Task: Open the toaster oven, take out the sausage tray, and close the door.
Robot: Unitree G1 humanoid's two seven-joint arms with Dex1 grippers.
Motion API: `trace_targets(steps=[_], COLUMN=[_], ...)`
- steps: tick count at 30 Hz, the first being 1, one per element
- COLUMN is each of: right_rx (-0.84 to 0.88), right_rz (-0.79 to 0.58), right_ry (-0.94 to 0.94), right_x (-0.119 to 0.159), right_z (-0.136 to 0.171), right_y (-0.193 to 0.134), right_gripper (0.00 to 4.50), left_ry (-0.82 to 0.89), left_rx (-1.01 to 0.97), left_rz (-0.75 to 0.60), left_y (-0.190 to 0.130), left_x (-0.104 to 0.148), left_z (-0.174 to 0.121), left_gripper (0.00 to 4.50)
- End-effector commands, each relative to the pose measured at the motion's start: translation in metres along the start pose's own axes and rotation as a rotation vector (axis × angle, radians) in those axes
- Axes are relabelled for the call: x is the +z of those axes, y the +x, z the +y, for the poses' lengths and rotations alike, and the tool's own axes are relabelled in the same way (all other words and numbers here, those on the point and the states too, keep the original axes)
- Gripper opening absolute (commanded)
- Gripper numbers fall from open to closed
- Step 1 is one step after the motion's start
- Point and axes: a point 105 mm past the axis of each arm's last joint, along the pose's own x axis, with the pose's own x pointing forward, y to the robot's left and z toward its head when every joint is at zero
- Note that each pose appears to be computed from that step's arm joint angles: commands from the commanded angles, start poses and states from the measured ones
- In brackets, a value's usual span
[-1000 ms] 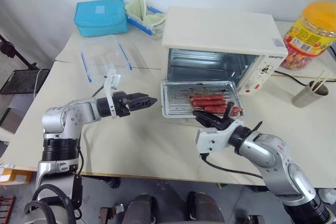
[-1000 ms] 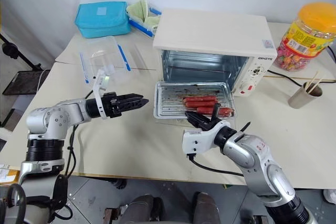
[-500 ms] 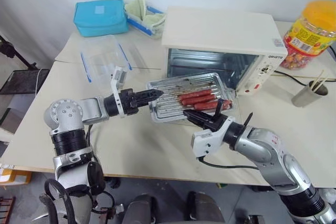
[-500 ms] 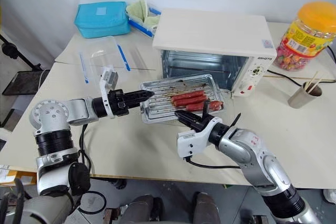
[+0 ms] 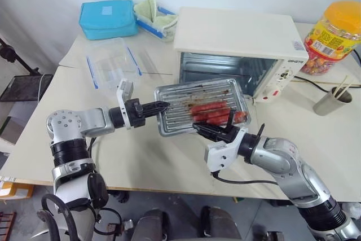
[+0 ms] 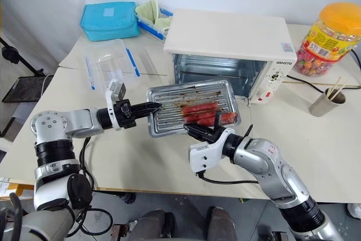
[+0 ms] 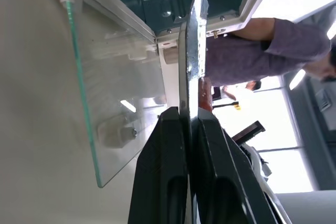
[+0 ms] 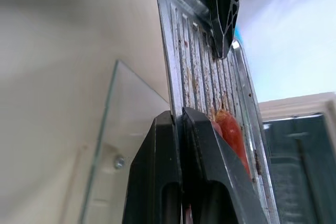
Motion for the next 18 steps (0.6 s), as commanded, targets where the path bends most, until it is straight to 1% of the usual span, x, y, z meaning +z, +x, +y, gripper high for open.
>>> trace_targets(steps=[1,5,8,11,13,14,16,17,18], right_rx=[-0.036,-0.044,-0.048,-0.065,-0.085,-0.098,-0.119,-0.128,-0.130], right_rz=[-0.083,-0.149,-0.215,-0.244,-0.229,-0.206,-0.154,-0.126,-0.099], right_ry=[0.031,0.029,0.073,0.114,0.149,0.186,0.248,0.280,0.306], right_x=[0.015,0.022,0.028,0.027,0.021,0.013,-0.003,-0.011,-0.018], right_z=[-0.013,-0.017,-0.020,-0.024,-0.029,-0.032,-0.035,-0.036,-0.035], right_y=[-0.008,-0.016,-0.030,-0.045,-0.055,-0.062,-0.078,-0.086,-0.093], right_gripper=[1.16,2.49,3.49,3.49,3.49,3.49,3.11,2.88,2.55], left_ry=[-0.046,-0.094,-0.116,-0.125,-0.131,-0.141,-0.158,-0.152,-0.144], left_rx=[-0.017,-0.030,-0.021,-0.021,-0.014,-0.018,-0.052,-0.051,-0.044], left_rz=[-0.059,-0.086,-0.106,-0.118,-0.139,-0.180,-0.259,-0.270,-0.272], left_y=[-0.007,-0.012,-0.022,-0.035,-0.043,-0.051,-0.066,-0.074,-0.080], left_x=[0.007,0.008,0.004,-0.003,-0.008,-0.009,-0.012,-0.017,-0.024], left_z=[-0.001,0.001,0.005,0.007,0.008,0.008,0.006,0.005,0.006], left_gripper=[0.00,0.00,0.00,0.00,0.00,0.00,0.00,0.00,0.00])
